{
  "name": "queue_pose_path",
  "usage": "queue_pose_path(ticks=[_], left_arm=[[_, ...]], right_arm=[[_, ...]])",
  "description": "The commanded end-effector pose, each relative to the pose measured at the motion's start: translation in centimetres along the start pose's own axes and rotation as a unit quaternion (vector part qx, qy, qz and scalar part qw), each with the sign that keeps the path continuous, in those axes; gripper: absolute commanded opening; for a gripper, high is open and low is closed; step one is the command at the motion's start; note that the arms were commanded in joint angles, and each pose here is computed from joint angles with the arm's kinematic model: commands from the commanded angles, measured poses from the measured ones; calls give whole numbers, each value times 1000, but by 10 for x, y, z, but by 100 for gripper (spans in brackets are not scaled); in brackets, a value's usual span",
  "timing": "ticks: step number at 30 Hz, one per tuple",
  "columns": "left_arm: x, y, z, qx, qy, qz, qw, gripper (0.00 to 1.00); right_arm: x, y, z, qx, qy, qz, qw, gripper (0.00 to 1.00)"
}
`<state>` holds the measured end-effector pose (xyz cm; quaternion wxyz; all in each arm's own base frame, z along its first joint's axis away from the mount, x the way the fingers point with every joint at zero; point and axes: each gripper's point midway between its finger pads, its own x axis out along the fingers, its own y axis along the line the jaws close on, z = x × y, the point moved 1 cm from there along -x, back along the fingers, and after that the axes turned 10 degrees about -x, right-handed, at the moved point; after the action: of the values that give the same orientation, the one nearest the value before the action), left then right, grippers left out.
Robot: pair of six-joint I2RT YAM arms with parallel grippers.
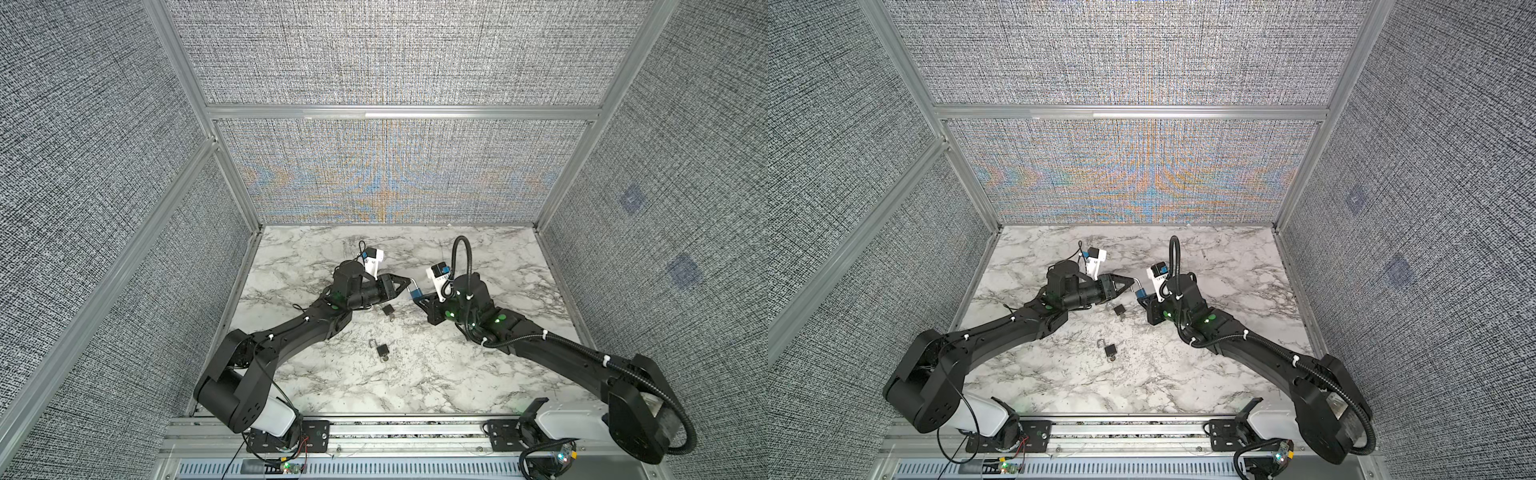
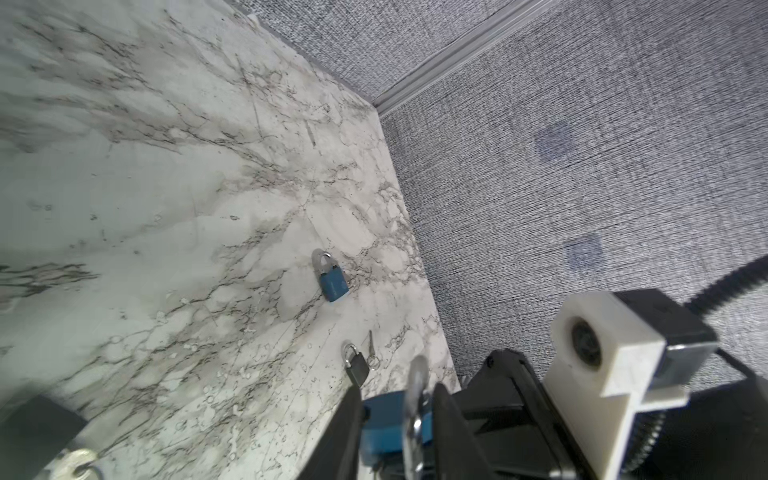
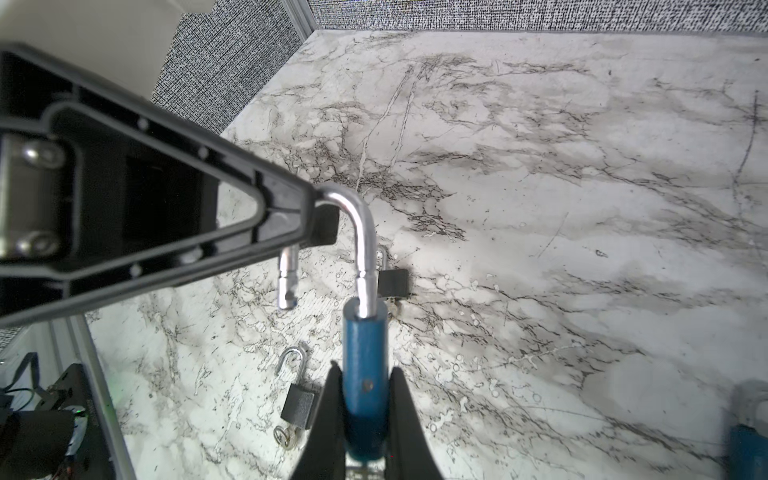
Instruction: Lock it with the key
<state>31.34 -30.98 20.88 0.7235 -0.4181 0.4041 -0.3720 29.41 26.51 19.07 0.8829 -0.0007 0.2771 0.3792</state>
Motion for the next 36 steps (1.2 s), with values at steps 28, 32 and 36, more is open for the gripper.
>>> queue_pose_path(ticks=[28, 32, 36], left_arm=[[-41, -39, -37, 201, 127, -70, 969, 37], [-41, -43, -42, 197, 135, -95, 966, 35], [-40, -40, -45, 191, 143, -101, 966, 32]], right_arm=[[-54, 49, -13, 99, 72, 344, 931, 0], [-51, 48, -15, 106, 78, 348, 928, 0], [-47, 47, -17, 110, 84, 350, 927, 0]])
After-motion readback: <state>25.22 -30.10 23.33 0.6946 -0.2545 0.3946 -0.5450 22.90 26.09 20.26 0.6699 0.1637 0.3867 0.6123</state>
